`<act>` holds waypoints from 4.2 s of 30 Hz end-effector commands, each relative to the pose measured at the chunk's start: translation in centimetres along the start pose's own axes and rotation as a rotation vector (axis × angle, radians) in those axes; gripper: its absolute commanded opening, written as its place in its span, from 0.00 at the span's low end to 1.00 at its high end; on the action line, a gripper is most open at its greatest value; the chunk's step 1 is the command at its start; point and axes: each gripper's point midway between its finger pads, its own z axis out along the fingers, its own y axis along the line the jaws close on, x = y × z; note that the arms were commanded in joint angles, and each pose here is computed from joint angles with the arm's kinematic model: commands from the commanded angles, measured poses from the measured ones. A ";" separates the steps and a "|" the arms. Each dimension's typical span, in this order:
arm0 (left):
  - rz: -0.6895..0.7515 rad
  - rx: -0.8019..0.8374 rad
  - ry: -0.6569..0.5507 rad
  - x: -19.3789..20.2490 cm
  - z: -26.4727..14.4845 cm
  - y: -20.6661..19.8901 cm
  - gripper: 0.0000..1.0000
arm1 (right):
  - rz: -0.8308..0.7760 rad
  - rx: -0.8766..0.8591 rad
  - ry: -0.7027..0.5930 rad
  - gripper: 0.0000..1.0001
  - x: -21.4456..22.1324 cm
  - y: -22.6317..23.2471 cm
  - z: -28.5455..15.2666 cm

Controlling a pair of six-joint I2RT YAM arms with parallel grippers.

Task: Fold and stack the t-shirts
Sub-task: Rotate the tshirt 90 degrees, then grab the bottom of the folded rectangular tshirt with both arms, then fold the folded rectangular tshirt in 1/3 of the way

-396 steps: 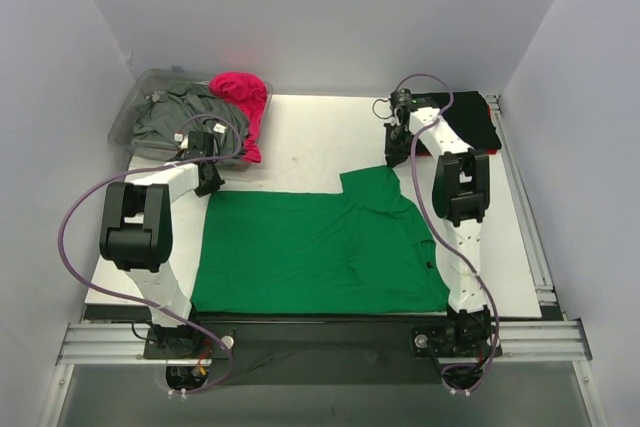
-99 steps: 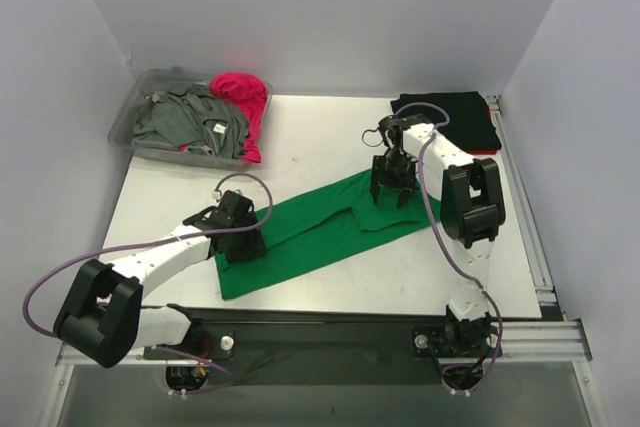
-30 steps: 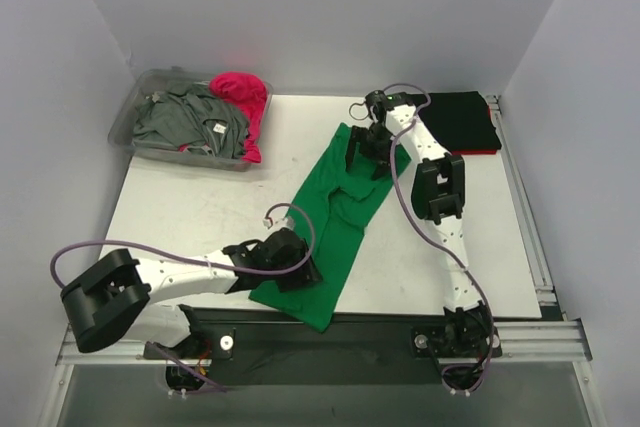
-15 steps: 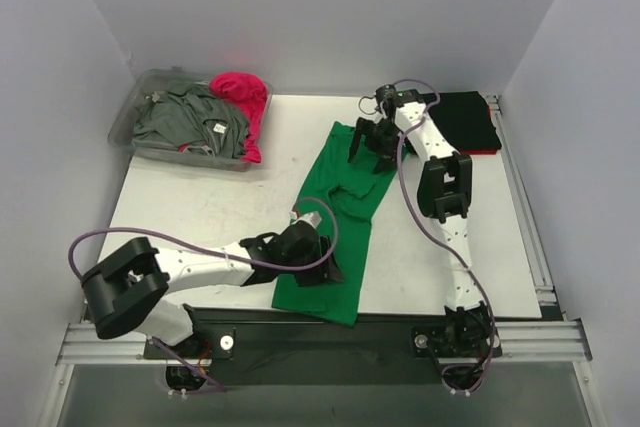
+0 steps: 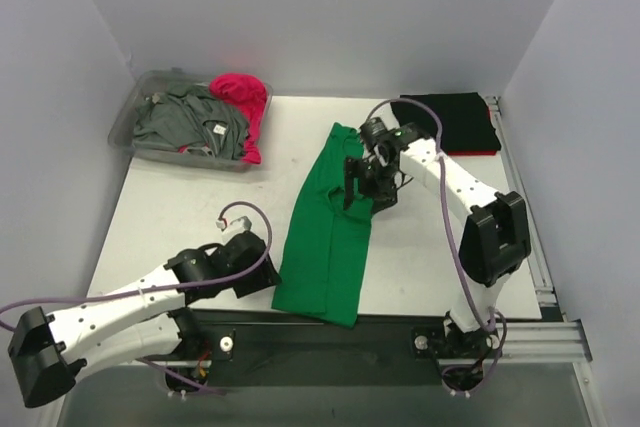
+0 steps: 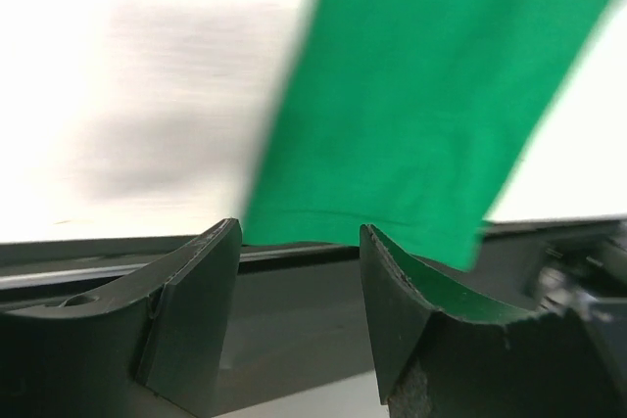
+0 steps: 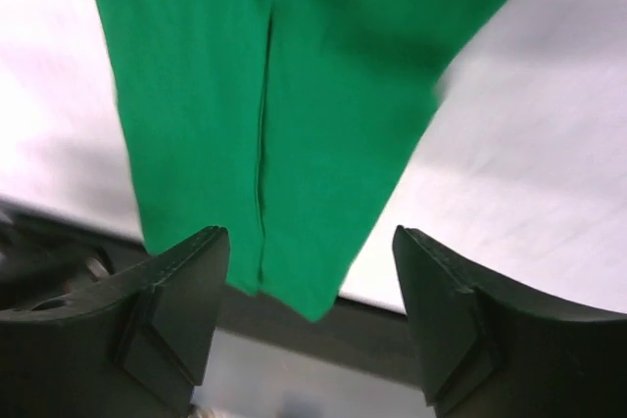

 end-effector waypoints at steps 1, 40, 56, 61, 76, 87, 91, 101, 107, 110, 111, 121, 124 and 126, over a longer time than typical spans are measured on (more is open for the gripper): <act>0.029 -0.162 0.025 0.5 0.7 4.1 0.62 | -0.025 0.083 0.091 0.68 7.4 -0.6 0.8; 0.224 -0.130 0.147 2.0 2.9 4.6 0.62 | 0.147 0.144 0.290 0.41 30.1 -0.7 7.8; 0.245 -0.135 0.179 2.6 4.4 4.6 0.50 | 0.164 0.179 0.301 0.18 31.0 -1.7 7.6; 0.225 -0.117 0.213 3.6 4.5 4.8 0.45 | 0.166 0.183 0.302 0.17 31.1 -1.9 7.7; 0.165 -0.088 0.287 6.1 4.4 6.3 0.18 | 0.174 0.183 0.298 0.12 31.1 -1.8 7.6; 0.162 -0.093 0.289 6.0 2.1 6.8 0.00 | 0.166 0.190 0.348 0.00 32.0 -2.2 5.6; 0.165 -0.066 0.305 6.0 1.4 5.9 0.00 | 0.138 0.178 0.376 0.00 32.5 -1.5 4.5; 0.115 0.050 0.288 4.4 0.8 1.0 0.00 | 0.162 0.154 0.312 0.00 30.8 -1.2 2.1; 0.081 0.135 0.241 1.7 1.9 -2.8 0.00 | 0.237 0.113 0.232 0.00 26.7 -1.5 1.8; 0.068 0.185 0.204 -0.4 2.4 -4.8 0.00 | 0.241 0.102 0.206 0.00 24.4 -1.5 1.6; 0.064 0.193 0.199 -0.9 2.6 -5.1 0.00 | 0.242 0.109 0.201 0.00 23.9 -1.7 1.6; 0.070 0.265 0.126 -7.6 5.0 -9.8 0.00 | 0.267 0.066 0.133 0.00 15.6 -1.8 0.4; 0.066 0.278 0.113 -9.5 6.0 -10.8 0.00 | 0.276 0.061 0.139 0.00 13.5 -2.3 0.6; 0.054 0.275 0.103 -10.9 6.8 -11.2 0.00 | 0.278 0.045 0.131 0.00 11.8 -2.6 0.4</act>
